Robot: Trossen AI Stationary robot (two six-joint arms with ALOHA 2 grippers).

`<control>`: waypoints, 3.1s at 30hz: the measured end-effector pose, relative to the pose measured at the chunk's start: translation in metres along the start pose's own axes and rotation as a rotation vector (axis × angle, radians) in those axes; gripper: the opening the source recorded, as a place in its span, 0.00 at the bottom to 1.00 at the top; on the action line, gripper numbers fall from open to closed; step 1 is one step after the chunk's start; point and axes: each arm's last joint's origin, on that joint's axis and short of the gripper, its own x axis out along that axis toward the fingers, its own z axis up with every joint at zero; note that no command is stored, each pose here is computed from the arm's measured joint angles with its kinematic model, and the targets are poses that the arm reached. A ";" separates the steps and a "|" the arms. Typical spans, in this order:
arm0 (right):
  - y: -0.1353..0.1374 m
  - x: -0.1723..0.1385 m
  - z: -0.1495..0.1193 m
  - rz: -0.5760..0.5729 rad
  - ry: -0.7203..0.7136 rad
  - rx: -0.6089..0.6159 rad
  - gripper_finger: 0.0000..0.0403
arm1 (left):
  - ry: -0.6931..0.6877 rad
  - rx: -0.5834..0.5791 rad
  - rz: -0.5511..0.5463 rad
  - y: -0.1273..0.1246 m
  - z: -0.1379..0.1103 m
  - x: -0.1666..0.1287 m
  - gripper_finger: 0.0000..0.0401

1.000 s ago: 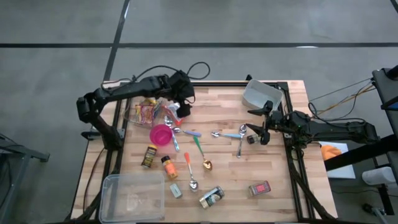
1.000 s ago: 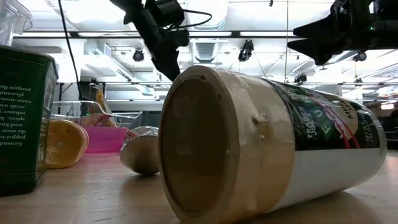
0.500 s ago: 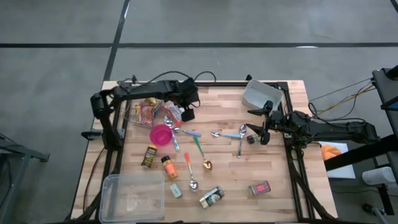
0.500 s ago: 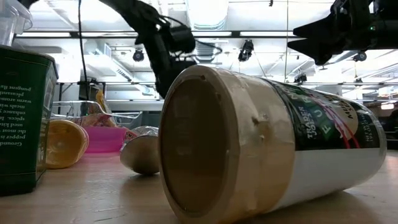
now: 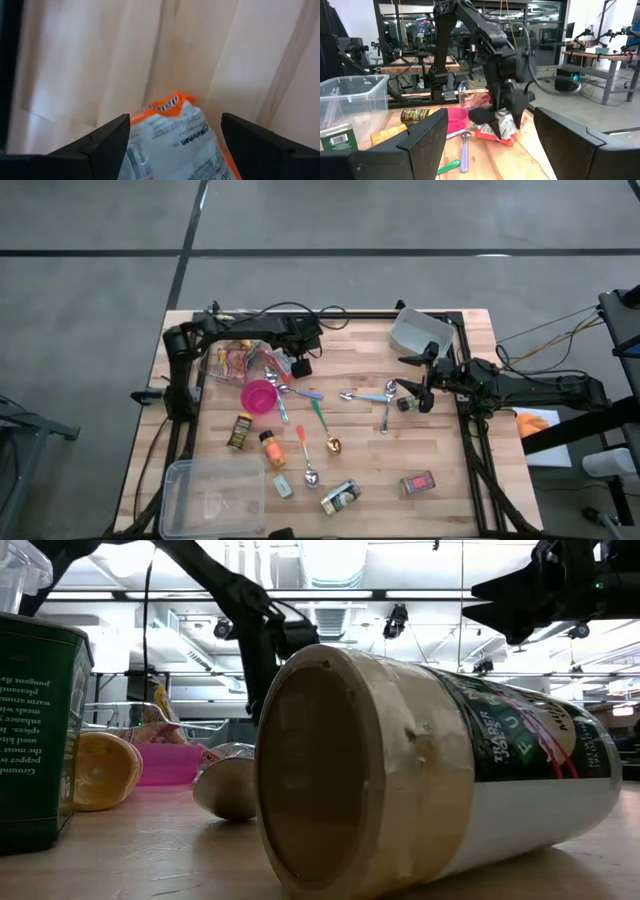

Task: Pick & Place Food Item
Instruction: Put the orange noodle pack into the clear bin

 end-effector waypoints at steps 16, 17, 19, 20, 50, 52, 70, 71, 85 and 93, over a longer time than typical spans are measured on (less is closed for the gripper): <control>0.000 0.000 -0.001 0.000 0.009 -0.001 0.72 | 0.051 -0.024 0.011 0.005 -0.012 0.012 0.57; 0.000 0.000 -0.001 0.000 0.009 -0.001 0.72 | 0.051 -0.024 0.012 0.005 -0.012 0.012 0.52; 0.000 0.000 -0.001 0.000 0.010 -0.001 0.72 | 0.052 -0.024 0.015 0.005 -0.012 0.012 0.44; 0.000 0.000 -0.001 0.000 0.010 -0.001 0.72 | 0.052 -0.025 0.015 0.006 -0.012 0.012 0.40; 0.000 0.000 -0.002 -0.001 0.023 -0.002 0.72 | -0.283 -0.154 0.123 0.022 -0.021 -0.112 0.01; 0.000 0.000 -0.002 0.000 0.023 -0.002 0.72 | -0.309 -0.202 0.164 0.025 -0.028 -0.128 0.01; 0.000 0.000 -0.002 -0.001 0.023 -0.002 0.72 | -0.075 -0.530 0.294 0.035 -0.110 -0.171 0.09; 0.000 0.000 -0.002 -0.001 0.022 -0.002 0.72 | -0.056 -0.527 0.295 0.033 -0.113 -0.167 0.09; 0.000 0.000 -0.002 -0.001 0.022 -0.002 0.72 | -0.003 -0.516 0.285 0.015 -0.149 -0.104 0.09; 0.000 0.000 -0.002 0.000 0.022 -0.002 0.72 | -0.030 -0.520 0.247 0.014 -0.149 -0.099 0.09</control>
